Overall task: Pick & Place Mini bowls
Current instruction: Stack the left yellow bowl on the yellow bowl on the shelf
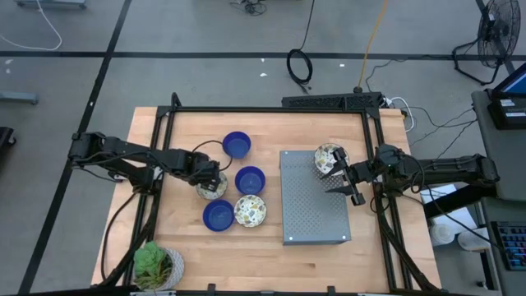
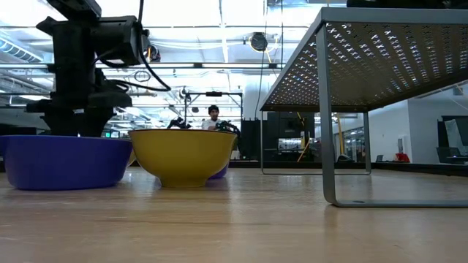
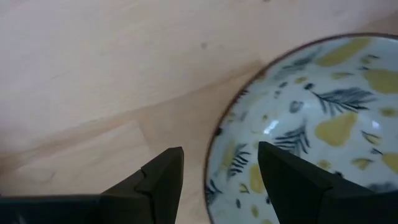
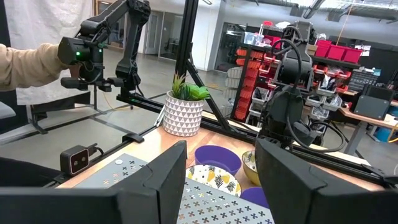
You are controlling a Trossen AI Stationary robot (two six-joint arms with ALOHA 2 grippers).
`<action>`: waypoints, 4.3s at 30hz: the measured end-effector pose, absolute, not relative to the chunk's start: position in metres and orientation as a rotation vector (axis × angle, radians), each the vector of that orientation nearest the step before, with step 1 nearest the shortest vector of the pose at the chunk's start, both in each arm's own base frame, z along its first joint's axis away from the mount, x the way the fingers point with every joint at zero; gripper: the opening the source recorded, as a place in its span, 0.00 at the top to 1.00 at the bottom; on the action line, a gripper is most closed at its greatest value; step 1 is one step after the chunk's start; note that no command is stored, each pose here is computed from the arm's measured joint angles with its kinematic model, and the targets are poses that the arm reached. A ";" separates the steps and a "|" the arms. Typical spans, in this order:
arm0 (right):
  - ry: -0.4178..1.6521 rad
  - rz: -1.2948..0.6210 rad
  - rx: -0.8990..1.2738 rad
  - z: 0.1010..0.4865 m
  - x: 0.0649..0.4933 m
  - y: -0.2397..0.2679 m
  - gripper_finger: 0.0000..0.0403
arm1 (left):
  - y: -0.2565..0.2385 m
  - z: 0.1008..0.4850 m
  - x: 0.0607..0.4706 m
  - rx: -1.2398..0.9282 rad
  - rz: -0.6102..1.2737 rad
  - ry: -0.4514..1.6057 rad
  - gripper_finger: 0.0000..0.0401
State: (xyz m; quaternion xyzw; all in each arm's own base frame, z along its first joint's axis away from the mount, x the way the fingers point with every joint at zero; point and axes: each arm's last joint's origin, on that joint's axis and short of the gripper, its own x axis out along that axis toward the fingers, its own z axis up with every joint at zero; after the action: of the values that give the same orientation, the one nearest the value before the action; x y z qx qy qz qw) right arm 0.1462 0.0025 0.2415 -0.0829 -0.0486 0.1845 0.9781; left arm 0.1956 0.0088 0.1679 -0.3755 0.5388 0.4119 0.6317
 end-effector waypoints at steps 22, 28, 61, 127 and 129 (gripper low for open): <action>-0.098 0.372 -0.167 0.241 0.146 0.002 0.55 | 0.008 0.169 0.196 -0.869 0.911 1.250 0.48; -0.098 0.372 -0.168 0.241 0.146 0.002 0.55 | 0.008 0.169 0.196 -0.870 0.910 1.251 0.48; -0.101 0.371 -0.185 0.241 0.146 0.002 0.55 | 0.007 0.169 0.197 -0.895 0.885 1.271 0.48; -0.084 0.372 -0.206 0.239 0.146 0.002 0.55 | 0.018 0.169 0.195 -0.918 0.918 1.272 0.48; -0.084 0.372 -0.206 0.239 0.146 0.002 0.55 | 0.018 0.169 0.195 -0.914 0.901 1.282 0.48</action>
State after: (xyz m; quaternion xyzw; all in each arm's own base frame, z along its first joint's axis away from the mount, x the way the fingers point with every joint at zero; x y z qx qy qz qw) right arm 0.1463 0.0025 0.2393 -0.1020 -0.0416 0.1845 0.9766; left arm 0.1947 0.0177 0.1687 -0.3967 0.5567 0.3911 0.6162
